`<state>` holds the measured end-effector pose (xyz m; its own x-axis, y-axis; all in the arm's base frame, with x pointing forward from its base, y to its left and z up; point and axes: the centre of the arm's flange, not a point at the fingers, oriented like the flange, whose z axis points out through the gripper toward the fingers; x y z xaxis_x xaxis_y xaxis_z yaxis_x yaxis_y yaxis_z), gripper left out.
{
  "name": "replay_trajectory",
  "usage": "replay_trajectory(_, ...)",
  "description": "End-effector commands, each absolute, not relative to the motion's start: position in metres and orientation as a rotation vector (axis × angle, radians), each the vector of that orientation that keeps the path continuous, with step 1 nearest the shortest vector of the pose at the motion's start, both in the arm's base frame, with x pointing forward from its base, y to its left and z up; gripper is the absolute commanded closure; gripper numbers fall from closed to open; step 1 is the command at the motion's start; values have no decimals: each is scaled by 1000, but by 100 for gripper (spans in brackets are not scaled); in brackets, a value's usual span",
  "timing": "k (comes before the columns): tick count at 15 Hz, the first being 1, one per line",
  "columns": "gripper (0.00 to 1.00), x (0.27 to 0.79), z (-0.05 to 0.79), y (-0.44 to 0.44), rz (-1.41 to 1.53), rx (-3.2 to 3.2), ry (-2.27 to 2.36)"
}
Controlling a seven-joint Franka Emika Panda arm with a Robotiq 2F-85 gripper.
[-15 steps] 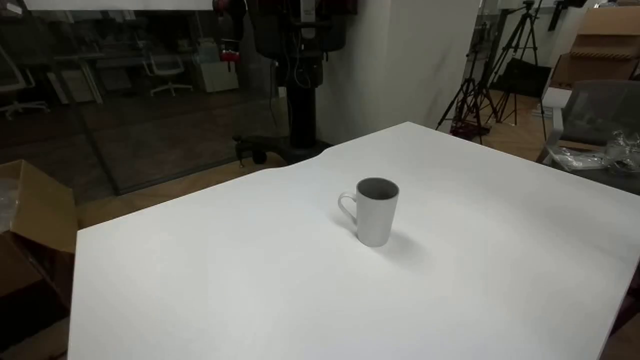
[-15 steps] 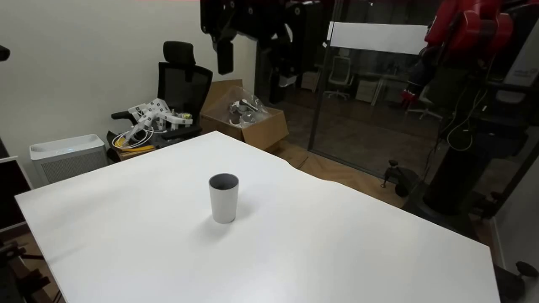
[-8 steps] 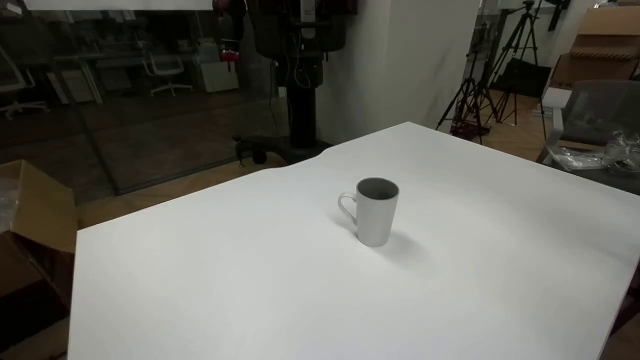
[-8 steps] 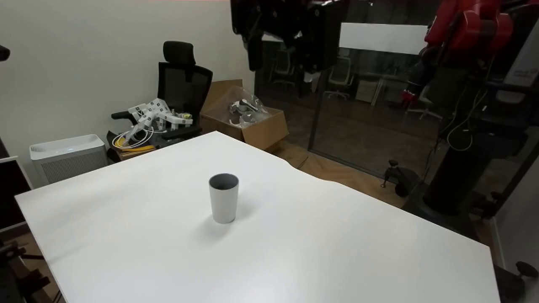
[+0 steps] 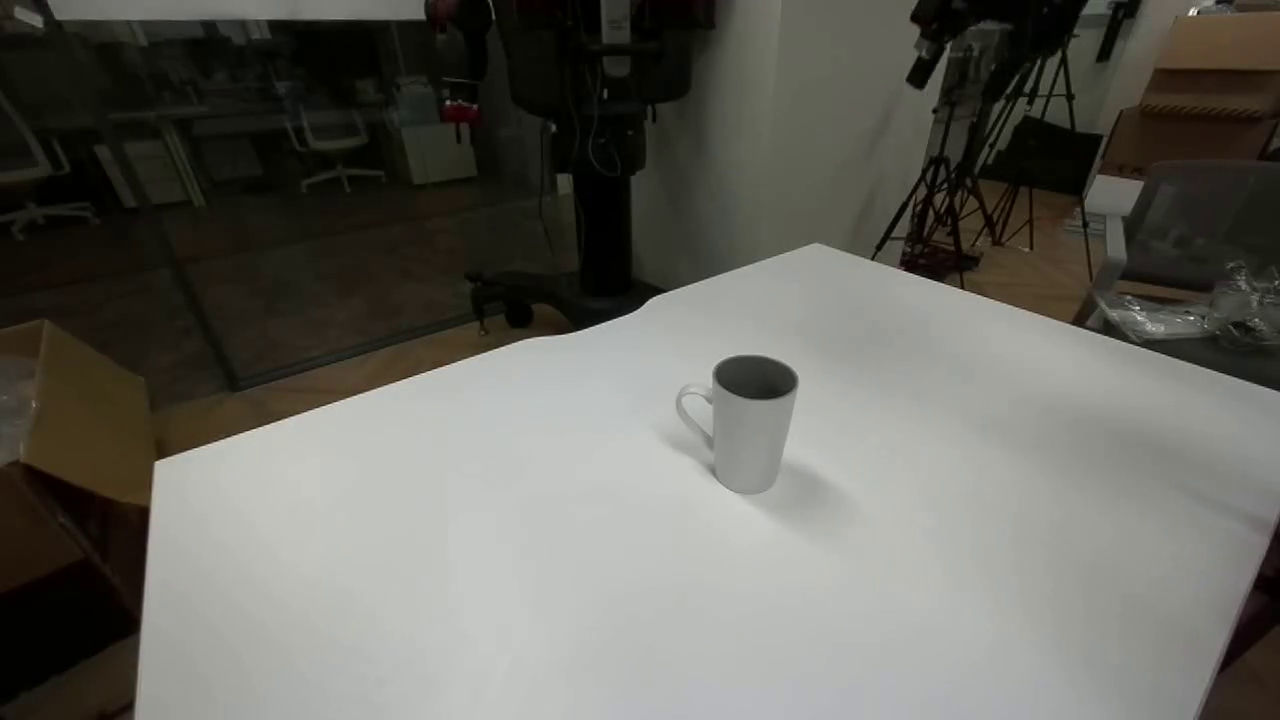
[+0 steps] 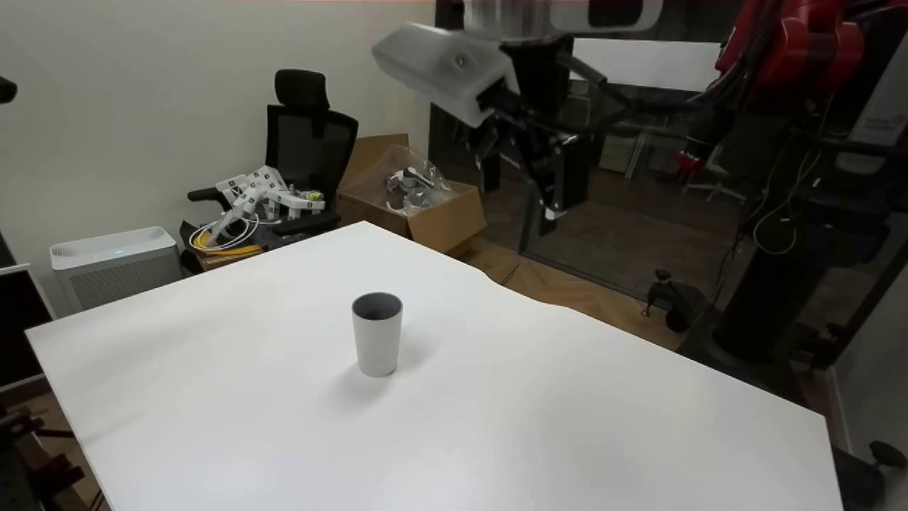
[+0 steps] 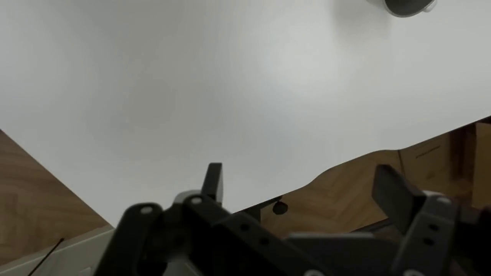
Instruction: Move the mug to the right side of the table
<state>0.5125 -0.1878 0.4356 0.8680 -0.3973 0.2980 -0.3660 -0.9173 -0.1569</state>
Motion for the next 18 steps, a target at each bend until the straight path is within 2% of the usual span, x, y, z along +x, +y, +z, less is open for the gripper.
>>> replay_trajectory(1, 0, 567, 407, -170, -357, -2986, 575)
replay_trajectory(3, 0, 577, 391, -149, -291, -3021, 466)
replay_trajectory(4, 0, 554, 389, -156, -339, -2997, 498)
replay_trajectory(9, 0, 569, 377, -142, -270, -3014, 412)
replay_trajectory(14, 0, 599, 335, -93, -25, -3018, 17)
replay_trajectory(18, 0, 602, 293, -57, 209, -3040, -141)
